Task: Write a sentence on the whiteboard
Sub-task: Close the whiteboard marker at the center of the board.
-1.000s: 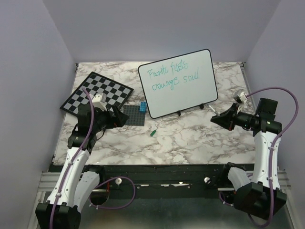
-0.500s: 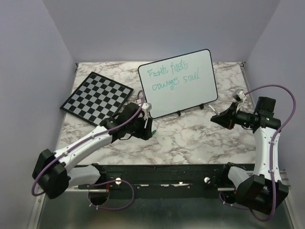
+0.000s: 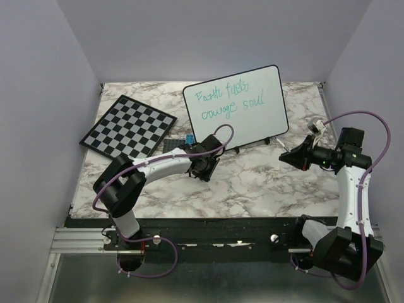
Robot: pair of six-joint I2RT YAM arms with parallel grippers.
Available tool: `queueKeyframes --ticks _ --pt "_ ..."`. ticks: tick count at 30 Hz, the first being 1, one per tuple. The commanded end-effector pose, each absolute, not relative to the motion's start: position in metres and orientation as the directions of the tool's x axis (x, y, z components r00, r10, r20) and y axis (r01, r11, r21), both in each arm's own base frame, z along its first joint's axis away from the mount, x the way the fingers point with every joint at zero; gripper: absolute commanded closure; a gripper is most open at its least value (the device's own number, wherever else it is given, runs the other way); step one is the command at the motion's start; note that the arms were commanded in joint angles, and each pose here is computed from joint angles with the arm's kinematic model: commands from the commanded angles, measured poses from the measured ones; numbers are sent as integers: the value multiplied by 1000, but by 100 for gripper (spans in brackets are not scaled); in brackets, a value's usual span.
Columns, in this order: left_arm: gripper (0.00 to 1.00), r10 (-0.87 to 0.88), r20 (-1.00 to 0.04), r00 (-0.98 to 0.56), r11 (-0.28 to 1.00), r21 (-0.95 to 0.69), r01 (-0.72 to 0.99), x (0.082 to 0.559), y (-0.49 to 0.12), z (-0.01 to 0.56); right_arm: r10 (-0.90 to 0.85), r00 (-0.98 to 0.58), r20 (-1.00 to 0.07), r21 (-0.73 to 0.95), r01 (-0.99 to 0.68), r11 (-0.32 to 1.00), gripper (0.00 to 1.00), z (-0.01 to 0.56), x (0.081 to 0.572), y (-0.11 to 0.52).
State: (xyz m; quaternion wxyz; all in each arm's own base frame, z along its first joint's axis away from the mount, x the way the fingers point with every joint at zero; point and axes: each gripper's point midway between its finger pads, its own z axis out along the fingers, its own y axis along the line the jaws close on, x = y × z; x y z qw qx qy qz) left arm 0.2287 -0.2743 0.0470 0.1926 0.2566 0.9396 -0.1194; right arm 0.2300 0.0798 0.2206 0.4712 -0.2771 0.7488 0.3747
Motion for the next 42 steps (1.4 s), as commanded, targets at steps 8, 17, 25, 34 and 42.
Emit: queueKeyframes --ticks 8,17,25,34,42 --pt "67 531 -379 -757 830 55 555 249 -267 37 -75 -399 -914 289 -770 569 100 218 233 76" --pt "75 574 -300 -762 807 50 588 242 -267 13 -76 -404 -912 292 -767 572 99 216 233 76" --pt "96 651 -264 -711 731 -34 682 213 -265 -7 -94 -436 -895 312 -762 568 99 206 235 73" --pt "96 784 -420 -457 479 -60 876 199 -313 18 -173 -627 -760 463 -709 532 99 173 238 60" --pt "98 839 -498 -220 238 -28 971 187 -326 22 -275 -758 -591 572 -634 521 100 130 245 54"
